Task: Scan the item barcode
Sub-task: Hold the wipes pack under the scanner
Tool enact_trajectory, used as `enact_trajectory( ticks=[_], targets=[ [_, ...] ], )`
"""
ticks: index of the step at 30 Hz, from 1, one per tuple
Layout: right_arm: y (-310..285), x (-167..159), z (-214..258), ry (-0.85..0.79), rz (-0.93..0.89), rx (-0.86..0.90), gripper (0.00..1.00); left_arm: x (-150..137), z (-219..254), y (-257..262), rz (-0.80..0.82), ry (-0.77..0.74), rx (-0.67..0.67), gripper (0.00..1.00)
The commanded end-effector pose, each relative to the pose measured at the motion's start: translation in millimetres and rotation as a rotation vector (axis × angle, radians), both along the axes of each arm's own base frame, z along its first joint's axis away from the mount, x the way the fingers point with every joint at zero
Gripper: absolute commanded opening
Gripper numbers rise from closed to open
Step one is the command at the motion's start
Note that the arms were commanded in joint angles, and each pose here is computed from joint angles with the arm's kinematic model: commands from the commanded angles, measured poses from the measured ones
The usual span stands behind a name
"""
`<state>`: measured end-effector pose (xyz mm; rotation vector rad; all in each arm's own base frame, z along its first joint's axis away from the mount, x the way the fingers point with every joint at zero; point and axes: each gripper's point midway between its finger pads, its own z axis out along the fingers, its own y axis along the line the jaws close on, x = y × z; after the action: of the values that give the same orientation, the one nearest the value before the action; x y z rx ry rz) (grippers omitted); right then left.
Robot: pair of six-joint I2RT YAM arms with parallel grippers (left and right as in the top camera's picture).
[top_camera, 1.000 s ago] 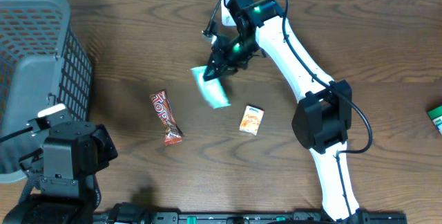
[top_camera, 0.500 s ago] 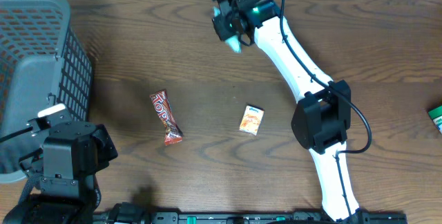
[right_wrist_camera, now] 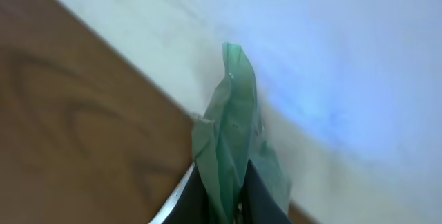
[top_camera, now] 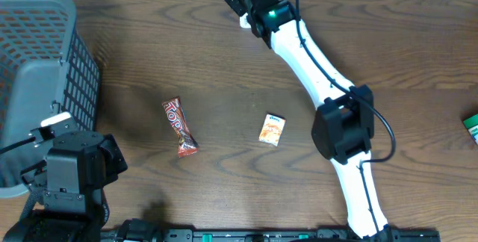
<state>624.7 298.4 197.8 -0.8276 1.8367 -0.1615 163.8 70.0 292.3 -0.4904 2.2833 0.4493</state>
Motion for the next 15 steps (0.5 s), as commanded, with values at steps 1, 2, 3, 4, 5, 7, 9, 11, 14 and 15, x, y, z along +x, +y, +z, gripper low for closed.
enact_trajectory(
  ticks=[1,2,3,4,5,7,9,11,14,15],
  targets=[
    [-2,9,-47,-0.004,0.004,-0.169,0.01,-1,1,2,0.003,0.003,0.014,0.98],
    [1,9,-53,-0.005,0.016,-0.186,0.01,-1,1,2,0.003,0.003,0.014,0.98],
    [3,9,-60,-0.004,0.025,-0.201,0.01,-1,1,2,0.003,0.003,0.014,0.98],
    [4,10,-67,-0.004,0.028,-0.22,0.01,-1,1,2,0.003,0.004,0.014,0.98],
    [3,11,-73,-0.003,0.026,-0.234,0.01,-1,1,2,0.003,0.004,0.014,0.98],
    [0,12,-85,0.006,0.024,-0.269,0.01,-1,1,2,0.003,0.004,0.014,0.98],
    [-2,14,-93,0.013,0.02,-0.277,0.01,-1,1,2,0.003,0.004,0.014,0.98],
    [-3,13,-94,0.013,0.021,-0.293,0.01,-1,1,2,0.003,0.003,0.014,0.98],
    [-3,12,-95,0.02,0.021,-0.298,0.01,-1,1,2,0.003,0.004,0.014,0.98],
    [-3,12,-95,0.019,0.017,-0.301,0.01,-1,1,2,0.003,0.004,0.014,0.98]
  ],
)
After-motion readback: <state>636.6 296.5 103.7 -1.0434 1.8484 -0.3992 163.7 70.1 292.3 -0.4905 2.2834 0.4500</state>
